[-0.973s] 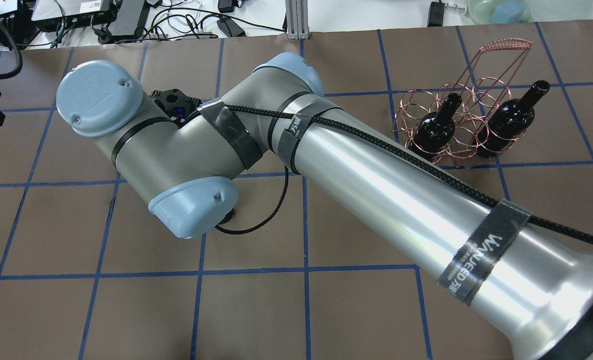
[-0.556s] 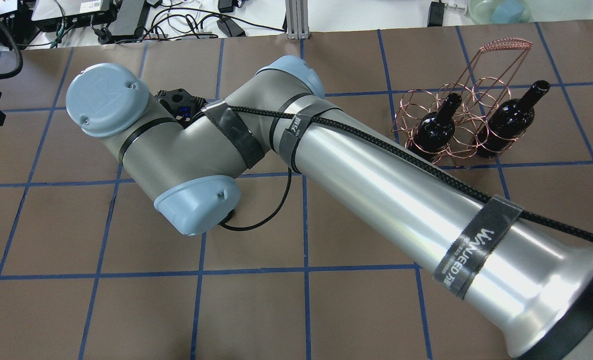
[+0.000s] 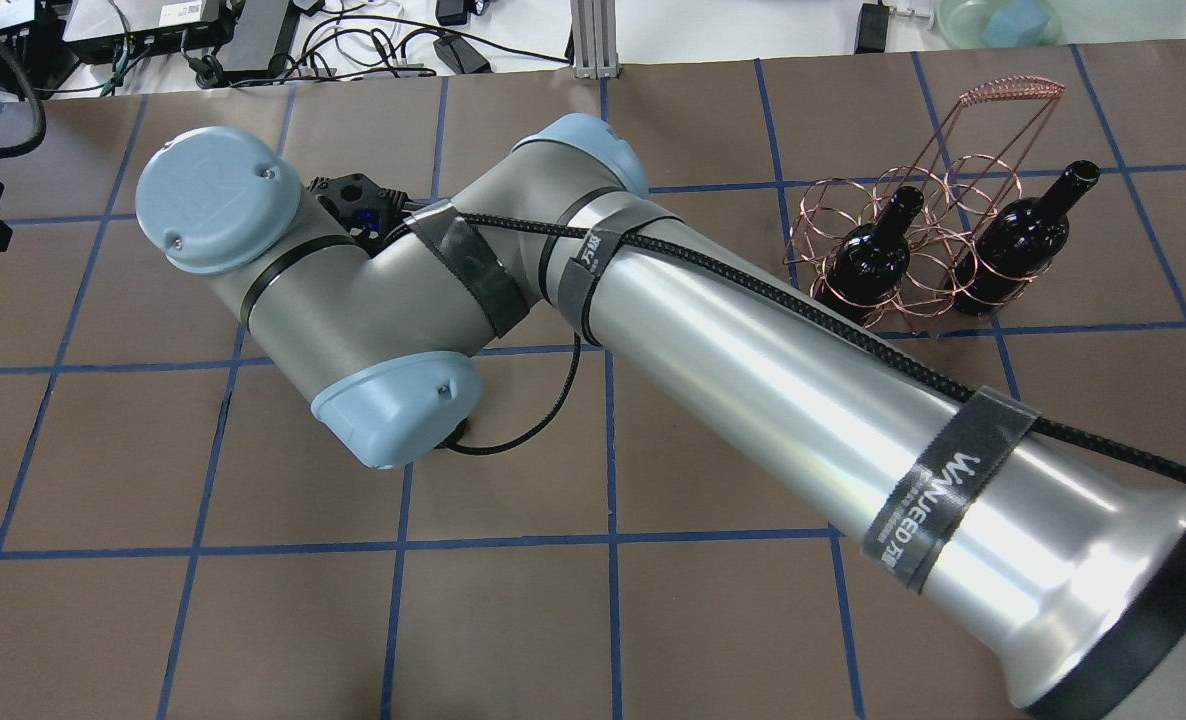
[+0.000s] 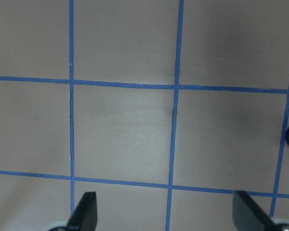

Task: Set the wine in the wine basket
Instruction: 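Lower the right gripper and close it on the bottle neck, then lift the bottle and carry it to the copper wire rack with the right gripper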

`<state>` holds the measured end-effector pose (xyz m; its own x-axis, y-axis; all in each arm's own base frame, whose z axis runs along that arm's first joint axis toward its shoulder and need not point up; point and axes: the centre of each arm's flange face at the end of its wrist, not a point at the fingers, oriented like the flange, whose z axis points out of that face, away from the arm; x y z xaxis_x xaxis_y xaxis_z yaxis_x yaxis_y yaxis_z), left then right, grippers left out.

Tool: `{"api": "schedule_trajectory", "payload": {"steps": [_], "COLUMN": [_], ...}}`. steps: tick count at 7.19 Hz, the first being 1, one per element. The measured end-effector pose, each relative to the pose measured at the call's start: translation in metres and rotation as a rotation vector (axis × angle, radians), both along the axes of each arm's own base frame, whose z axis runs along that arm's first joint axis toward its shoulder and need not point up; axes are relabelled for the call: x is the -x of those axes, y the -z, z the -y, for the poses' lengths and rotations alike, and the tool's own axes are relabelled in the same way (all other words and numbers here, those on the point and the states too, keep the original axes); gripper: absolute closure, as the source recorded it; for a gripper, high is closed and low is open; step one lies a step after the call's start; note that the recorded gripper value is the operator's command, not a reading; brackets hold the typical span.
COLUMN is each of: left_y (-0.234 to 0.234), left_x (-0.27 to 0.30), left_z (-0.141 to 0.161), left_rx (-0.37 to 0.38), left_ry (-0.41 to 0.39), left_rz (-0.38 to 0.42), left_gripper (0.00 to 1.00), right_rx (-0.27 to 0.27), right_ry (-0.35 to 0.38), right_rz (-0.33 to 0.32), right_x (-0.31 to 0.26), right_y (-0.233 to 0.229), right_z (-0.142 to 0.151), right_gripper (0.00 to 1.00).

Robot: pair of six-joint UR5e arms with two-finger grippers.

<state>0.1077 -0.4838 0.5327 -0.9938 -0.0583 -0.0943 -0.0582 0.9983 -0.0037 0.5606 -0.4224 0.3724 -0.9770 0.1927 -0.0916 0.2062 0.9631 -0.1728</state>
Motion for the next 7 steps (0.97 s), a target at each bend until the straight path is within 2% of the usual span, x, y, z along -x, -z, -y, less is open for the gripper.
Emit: {"api": "schedule_trajectory", "payload": {"steps": [4,7], "left_y": [0.0,0.0], "left_x": [0.0,-0.001], "left_z": [0.0,0.0], "left_rx": [0.003,0.003], "left_ry": [0.0,0.008], "left_rz": [-0.004,-0.004], "left_gripper": [0.0,0.0], "right_rx": [0.0,0.005], "right_ry": [-0.006,-0.001], "right_rz": [0.003,0.014], "right_x": [0.0,0.009], "right_y": [-0.001,-0.019], "right_z": [0.0,0.0], "right_gripper": [0.85,0.95]}}
